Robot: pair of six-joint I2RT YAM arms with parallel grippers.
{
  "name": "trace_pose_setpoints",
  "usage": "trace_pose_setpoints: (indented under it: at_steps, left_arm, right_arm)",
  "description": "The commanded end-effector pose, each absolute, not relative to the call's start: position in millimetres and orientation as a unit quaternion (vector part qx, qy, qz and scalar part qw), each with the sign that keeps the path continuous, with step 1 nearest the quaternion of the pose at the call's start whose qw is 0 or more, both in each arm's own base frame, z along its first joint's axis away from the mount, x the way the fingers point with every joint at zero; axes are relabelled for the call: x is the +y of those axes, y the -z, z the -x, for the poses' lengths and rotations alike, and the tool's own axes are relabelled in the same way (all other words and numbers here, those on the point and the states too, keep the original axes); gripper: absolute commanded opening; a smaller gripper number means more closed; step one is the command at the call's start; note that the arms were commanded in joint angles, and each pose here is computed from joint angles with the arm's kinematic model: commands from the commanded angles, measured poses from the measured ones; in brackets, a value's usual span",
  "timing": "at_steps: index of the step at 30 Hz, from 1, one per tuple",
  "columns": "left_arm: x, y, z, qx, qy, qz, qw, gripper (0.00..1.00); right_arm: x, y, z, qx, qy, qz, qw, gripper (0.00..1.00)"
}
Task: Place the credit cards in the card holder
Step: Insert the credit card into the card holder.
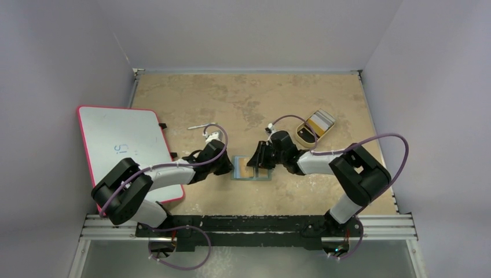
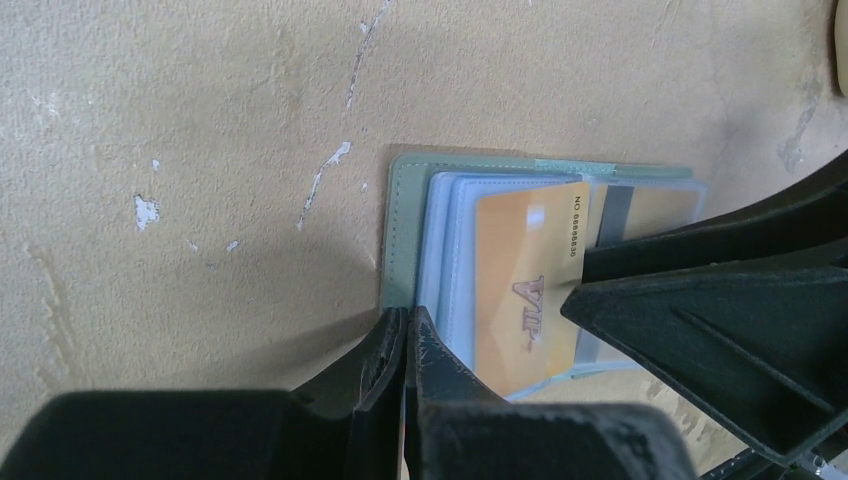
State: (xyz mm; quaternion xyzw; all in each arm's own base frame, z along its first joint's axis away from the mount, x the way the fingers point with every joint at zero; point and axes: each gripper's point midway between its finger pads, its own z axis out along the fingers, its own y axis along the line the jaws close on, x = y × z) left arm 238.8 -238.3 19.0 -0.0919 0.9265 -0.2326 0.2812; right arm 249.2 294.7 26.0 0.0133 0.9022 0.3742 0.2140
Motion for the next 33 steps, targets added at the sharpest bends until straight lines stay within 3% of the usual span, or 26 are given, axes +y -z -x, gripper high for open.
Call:
trace_pose_setpoints:
  at_steps: [1, 14, 26, 33]
  left_arm:
    - [-223.0, -7.7, -228.3, 0.937, 0.203, 0.100, 0.267, 0.00]
    - [-226.4, -6.1, -227.9, 0.938, 0.208, 0.098, 0.261, 0.00]
    - [-228.6, -14.6, -228.1, 0.934, 0.218, 0.105, 0.264, 0.00]
    - [-230.9, -49.4, -239.6, 0.919, 0.233, 0.106, 0.299, 0.01]
  right_arm:
    - [283.4, -35.5, -254.8, 0.910, -0.337, -0.012, 0.240, 0.38]
    - [310.8, -40.0, -245.7, 0.908, -0.353, -0.005, 0.224, 0.38]
    - [329.3, -47.6, -241.3, 0.904, -0.372, 0.013, 0.212, 0.28]
    - [326.9, -67.6, -240.6, 0.902, -0.365, 0.056, 0.222, 0.39]
